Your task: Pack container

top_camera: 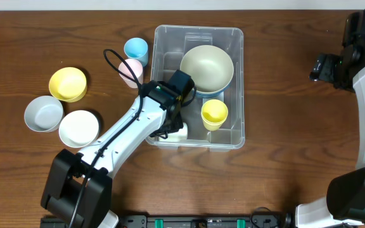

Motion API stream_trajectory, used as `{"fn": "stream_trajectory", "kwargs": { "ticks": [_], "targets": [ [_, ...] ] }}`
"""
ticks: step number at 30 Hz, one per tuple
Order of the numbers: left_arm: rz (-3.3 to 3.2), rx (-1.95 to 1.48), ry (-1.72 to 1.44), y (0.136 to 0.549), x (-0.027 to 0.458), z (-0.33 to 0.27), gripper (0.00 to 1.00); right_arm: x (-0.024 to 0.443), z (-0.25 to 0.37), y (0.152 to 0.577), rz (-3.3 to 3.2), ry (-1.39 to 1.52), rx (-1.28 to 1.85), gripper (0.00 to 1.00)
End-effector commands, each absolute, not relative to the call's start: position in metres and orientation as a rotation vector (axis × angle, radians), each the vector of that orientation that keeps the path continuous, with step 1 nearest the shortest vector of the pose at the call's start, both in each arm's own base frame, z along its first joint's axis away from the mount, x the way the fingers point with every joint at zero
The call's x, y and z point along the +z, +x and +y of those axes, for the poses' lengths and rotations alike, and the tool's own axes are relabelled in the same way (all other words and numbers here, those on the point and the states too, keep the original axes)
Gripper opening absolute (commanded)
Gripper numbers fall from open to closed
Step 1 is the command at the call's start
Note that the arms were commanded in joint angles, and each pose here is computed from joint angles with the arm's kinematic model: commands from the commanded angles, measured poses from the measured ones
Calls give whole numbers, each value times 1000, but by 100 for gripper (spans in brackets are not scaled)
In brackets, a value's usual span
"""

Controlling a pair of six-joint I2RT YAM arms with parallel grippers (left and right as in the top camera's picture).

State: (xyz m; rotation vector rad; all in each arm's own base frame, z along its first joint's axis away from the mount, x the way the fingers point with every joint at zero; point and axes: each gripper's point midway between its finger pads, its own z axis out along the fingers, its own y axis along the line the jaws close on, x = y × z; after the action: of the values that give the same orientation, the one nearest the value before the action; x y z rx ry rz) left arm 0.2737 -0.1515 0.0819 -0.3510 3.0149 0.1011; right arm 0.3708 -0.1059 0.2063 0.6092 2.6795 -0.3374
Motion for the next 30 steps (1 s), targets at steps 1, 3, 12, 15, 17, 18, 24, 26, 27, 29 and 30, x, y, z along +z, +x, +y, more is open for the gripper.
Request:
{"fn": "stream_trajectory", "kwargs": {
  "ticks": [1,3,12,15,17,18,24,26,27,29,30],
  "targets": [
    [3030,71,-328,272,80,-153,36,217,-108,371,2642,636,-329,99],
    [3033,51,-329,272,77,-155,36,217,-108,371,2642,636,-329,99],
    [3028,39,-299,273,69,-156,36,217,-108,371,2642,636,-329,99],
    [3022,30,-282,275,67,-157,36,217,-108,371,2642,636,-329,99],
    [3011,16,-249,278,68,-160,36,217,-108,371,2642,636,-329,99],
    [3007,11,-249,279,68,-160,36,217,-108,371,2642,636,-329,99],
    [2962,-21,-165,292,70,-166,36,217,-108,371,2643,636,-329,99],
    [2941,-30,-155,297,71,-168,36,217,-108,371,2642,636,-329,99],
    [2931,-39,-139,299,71,-170,36,217,-108,371,2643,636,-329,99],
    [2908,-51,-113,305,73,-172,36,217,-108,371,2643,636,-329,99],
    [2898,-54,-97,307,73,-173,36,217,-108,371,2643,636,-329,99]
  ]
}}
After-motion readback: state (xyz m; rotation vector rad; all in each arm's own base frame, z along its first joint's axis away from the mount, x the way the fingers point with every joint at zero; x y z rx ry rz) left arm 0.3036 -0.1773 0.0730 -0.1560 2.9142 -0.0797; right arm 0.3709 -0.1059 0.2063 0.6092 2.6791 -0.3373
